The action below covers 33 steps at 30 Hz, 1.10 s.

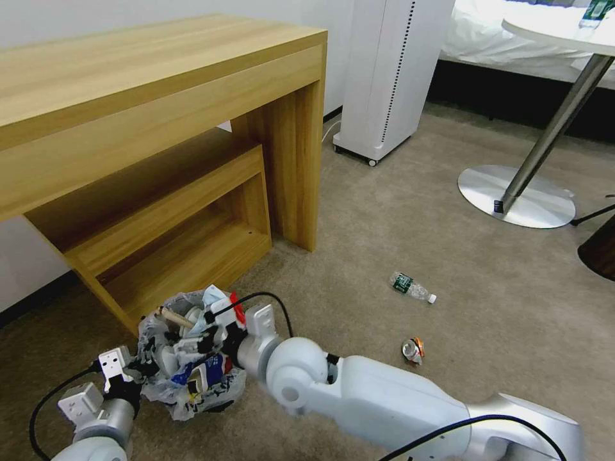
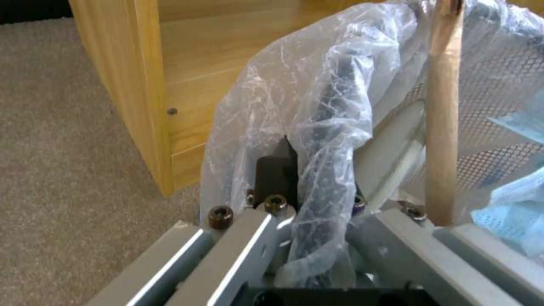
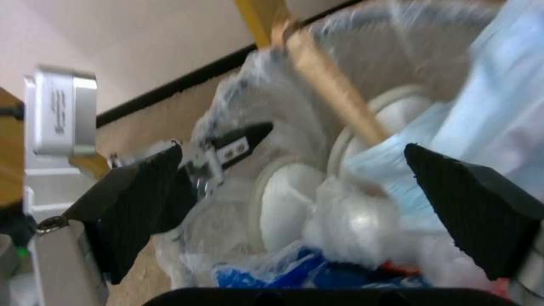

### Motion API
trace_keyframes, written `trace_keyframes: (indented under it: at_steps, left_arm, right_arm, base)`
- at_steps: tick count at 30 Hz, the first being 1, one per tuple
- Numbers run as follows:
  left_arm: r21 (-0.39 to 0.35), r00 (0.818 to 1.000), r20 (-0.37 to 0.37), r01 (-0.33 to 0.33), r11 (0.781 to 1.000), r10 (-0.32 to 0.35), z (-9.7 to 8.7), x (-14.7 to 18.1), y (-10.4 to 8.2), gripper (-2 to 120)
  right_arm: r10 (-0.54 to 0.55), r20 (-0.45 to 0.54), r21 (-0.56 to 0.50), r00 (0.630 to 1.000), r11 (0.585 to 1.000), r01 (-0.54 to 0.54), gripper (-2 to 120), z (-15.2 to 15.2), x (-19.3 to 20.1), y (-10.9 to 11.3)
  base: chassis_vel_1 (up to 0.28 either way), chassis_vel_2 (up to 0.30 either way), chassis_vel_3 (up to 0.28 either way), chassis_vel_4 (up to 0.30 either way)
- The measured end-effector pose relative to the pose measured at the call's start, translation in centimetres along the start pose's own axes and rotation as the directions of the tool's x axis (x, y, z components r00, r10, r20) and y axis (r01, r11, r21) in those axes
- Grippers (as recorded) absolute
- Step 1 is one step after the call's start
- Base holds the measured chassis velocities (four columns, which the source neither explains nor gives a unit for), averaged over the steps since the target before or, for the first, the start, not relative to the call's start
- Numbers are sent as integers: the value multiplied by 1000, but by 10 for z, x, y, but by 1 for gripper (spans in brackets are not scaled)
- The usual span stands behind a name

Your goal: Pick up the trash bin and place the garbage on the floor into it.

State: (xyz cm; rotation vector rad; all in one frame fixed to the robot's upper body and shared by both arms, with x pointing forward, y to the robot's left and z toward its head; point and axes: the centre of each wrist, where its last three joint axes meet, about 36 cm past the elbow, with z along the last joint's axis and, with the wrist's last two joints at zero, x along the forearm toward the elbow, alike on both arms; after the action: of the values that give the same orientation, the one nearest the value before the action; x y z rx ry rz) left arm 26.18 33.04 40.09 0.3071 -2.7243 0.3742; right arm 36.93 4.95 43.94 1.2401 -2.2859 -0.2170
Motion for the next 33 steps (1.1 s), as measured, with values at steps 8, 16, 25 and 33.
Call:
trace_keyframes:
  at_steps: [8, 16, 25, 33]
  left_arm:
    - [4, 1000, -5, 3, 1000, -3, 3, -2, 1, 1]
    - [-1, 1000, -7, 6, 1000, -6, 3, -4, 4, 1]
    - [-7, 1000, -12, 14, 1000, -14, 3, -3, 8, 1]
    - [-16, 1000, -13, 26, 1000, -26, -1, 0, 13, 1]
  right_arm:
    - [-83, 80, 1, 993, 997, 83, 100, 2, -7, 6]
    - [-184, 252, -19, 950, 981, 194, 100, -23, 6, -3]
    - [-194, 615, 30, 764, 974, 223, 100, -86, 61, -59]
    - [-61, 721, 28, 690, 998, 60, 100, -117, 126, -112]
  base:
    - [0, 0, 0, 0]
    - [0, 0, 0, 0]
    - [0, 0, 0, 0]
    - [0, 0, 0, 0]
